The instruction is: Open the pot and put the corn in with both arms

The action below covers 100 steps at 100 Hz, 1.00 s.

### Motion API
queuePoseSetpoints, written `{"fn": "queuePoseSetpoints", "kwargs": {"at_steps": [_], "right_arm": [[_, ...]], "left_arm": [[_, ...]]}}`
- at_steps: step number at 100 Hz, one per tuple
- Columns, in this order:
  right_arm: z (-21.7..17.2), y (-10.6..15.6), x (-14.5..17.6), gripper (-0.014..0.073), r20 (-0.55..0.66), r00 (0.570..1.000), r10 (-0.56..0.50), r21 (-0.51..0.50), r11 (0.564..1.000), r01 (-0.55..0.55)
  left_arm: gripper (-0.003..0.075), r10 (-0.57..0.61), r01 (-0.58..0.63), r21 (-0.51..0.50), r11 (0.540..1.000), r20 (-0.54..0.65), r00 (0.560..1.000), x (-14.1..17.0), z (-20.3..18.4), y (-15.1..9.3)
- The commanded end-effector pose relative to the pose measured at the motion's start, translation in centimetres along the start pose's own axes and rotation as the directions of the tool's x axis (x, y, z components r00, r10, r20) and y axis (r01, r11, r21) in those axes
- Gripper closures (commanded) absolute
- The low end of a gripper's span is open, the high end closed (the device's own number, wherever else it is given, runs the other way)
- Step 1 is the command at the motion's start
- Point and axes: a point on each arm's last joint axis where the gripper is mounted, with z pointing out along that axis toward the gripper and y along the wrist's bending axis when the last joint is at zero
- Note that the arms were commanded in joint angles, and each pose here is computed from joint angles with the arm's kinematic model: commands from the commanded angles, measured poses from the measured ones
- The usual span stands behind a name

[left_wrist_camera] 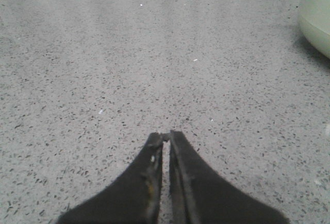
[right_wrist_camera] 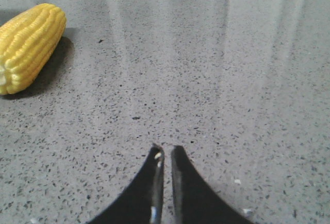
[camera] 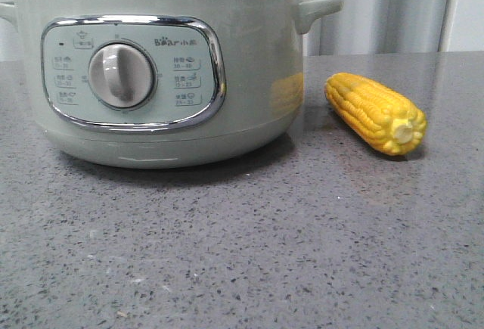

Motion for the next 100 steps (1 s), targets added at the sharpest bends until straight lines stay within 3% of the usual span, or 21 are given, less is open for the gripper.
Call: {"fn": "queuePoseSetpoints", "kwargs": {"at_steps": [1,77,100], "right_arm": [[0.1,0.0,0.5,0.0641,0.014,1.0,-0.015,-0.001,1.0,0.015],[0.1,-0.1,0.5,0.0641,0.014,0.999,-0.041,0.008,0.999,0.041],[0.0,0.1,-0.9,0.0641,0.162,0.986,-0.041,-0.001,0.999,0.042]], "left_arm": [[0.0741,-0.008,0.008,0.009,1.0,0.055,0.998,-0.2,-0.2,-0.1],[0.0741,0.019,-0.019,-0.001,1.0,0.064,0.998,-0.3,-0.2,0.0],[0.0741,0.122,-0.118,-0.04,0.992,0.123,0.985,-0.8,-0.3,0.3]]}}
